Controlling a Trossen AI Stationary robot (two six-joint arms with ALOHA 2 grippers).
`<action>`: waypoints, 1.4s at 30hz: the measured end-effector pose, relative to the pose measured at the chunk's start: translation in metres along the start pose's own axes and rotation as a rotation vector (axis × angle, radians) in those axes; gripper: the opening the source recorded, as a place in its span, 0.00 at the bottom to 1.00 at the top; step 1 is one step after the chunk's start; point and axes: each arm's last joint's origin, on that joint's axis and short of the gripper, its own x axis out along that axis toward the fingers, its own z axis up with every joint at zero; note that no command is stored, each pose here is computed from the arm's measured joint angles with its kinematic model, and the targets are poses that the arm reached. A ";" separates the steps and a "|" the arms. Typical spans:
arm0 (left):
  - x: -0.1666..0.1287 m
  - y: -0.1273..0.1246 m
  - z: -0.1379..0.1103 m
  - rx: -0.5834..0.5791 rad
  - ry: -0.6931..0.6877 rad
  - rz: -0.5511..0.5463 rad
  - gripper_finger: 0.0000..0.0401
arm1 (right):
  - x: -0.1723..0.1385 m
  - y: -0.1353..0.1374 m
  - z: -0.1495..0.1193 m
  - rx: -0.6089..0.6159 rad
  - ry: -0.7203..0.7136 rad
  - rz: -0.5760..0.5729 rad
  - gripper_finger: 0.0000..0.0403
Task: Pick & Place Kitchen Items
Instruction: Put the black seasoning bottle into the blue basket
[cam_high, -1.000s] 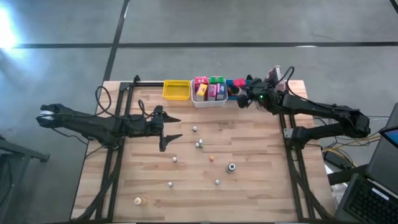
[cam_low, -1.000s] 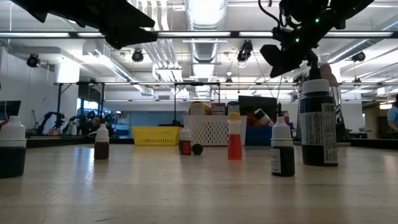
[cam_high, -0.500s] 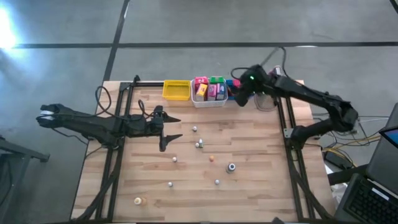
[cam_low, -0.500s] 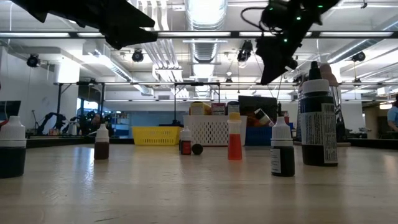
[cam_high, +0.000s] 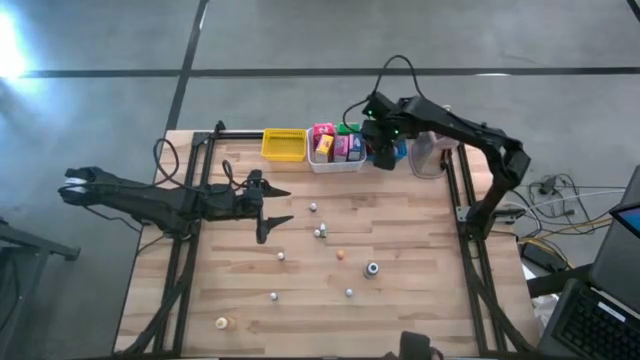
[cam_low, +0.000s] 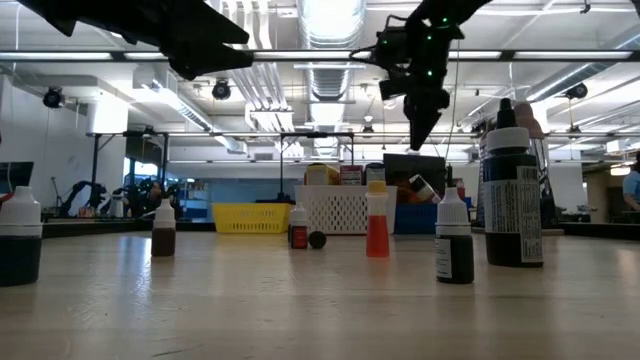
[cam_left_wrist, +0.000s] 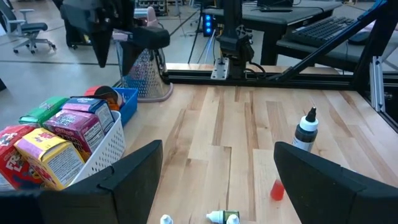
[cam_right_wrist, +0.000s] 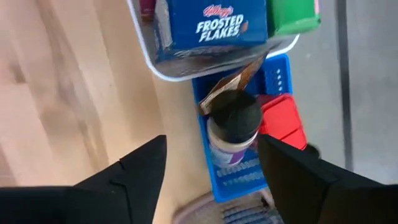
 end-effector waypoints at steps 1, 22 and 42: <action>0.000 0.000 0.000 0.000 0.000 0.000 0.78 | 0.002 -0.002 0.000 -0.017 0.002 -0.001 0.63; 0.000 0.000 -0.001 0.038 0.006 0.000 0.78 | 0.042 -0.026 -0.003 -0.060 0.075 0.011 0.64; 0.000 0.000 -0.001 0.040 0.006 0.000 0.78 | 0.068 -0.024 -0.003 -0.052 0.094 0.029 0.69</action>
